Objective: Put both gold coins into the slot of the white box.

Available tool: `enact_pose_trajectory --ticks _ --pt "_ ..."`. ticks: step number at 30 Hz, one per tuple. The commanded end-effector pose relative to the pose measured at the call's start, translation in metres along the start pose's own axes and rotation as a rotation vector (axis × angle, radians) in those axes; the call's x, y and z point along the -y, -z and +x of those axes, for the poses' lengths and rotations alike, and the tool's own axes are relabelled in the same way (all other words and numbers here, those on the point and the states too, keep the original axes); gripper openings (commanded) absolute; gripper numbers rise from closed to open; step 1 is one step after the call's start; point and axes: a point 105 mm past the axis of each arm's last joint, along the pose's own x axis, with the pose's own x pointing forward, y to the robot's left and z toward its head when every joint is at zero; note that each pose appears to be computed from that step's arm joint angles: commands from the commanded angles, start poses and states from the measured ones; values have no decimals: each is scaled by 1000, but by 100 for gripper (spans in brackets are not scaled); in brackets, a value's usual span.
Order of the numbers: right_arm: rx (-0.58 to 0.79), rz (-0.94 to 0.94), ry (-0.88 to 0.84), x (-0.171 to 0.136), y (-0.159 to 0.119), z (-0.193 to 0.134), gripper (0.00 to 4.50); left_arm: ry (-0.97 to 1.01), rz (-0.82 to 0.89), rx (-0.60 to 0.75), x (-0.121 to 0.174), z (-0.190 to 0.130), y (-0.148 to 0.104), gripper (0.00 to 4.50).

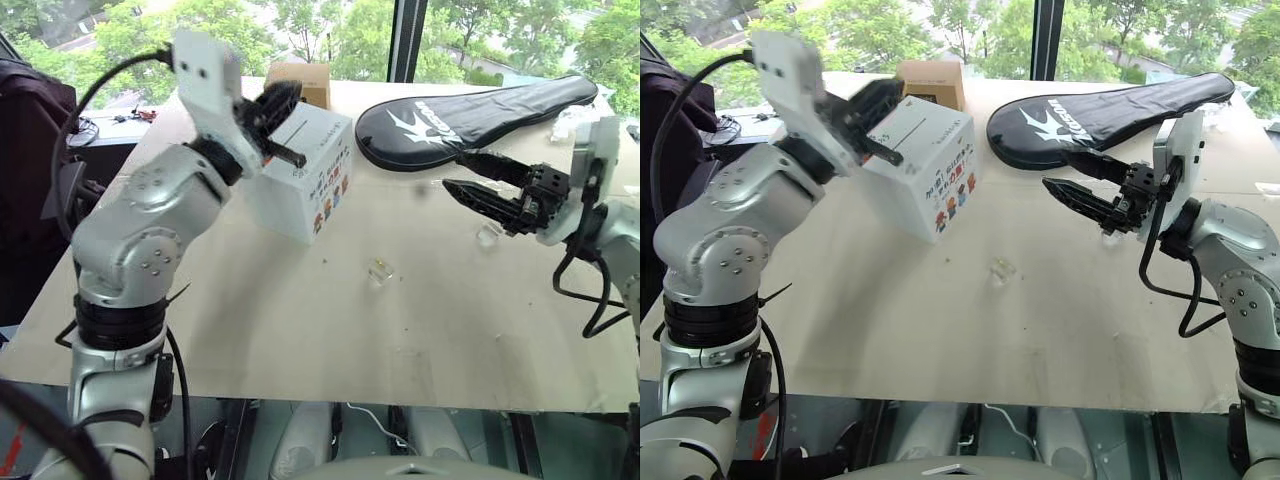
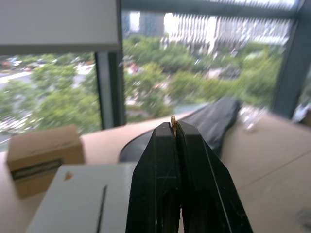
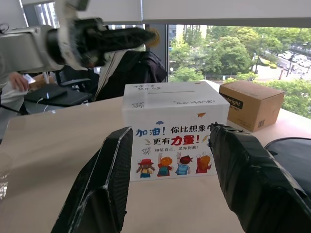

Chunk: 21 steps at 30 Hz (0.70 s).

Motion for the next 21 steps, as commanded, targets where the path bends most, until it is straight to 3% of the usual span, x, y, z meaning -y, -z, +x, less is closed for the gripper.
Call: enact_pose_trajectory --ticks 1,13,21 --pt "56 -69 -39 -6 -20 7 268 -80 102 -15 -7 4 -2 0" --pt "96 -79 -65 -14 -32 13 268 -199 46 -235 -34 1 42 0" --pt "85 -97 -27 -10 -31 12 268 -71 6 -293 -19 4 57 0"
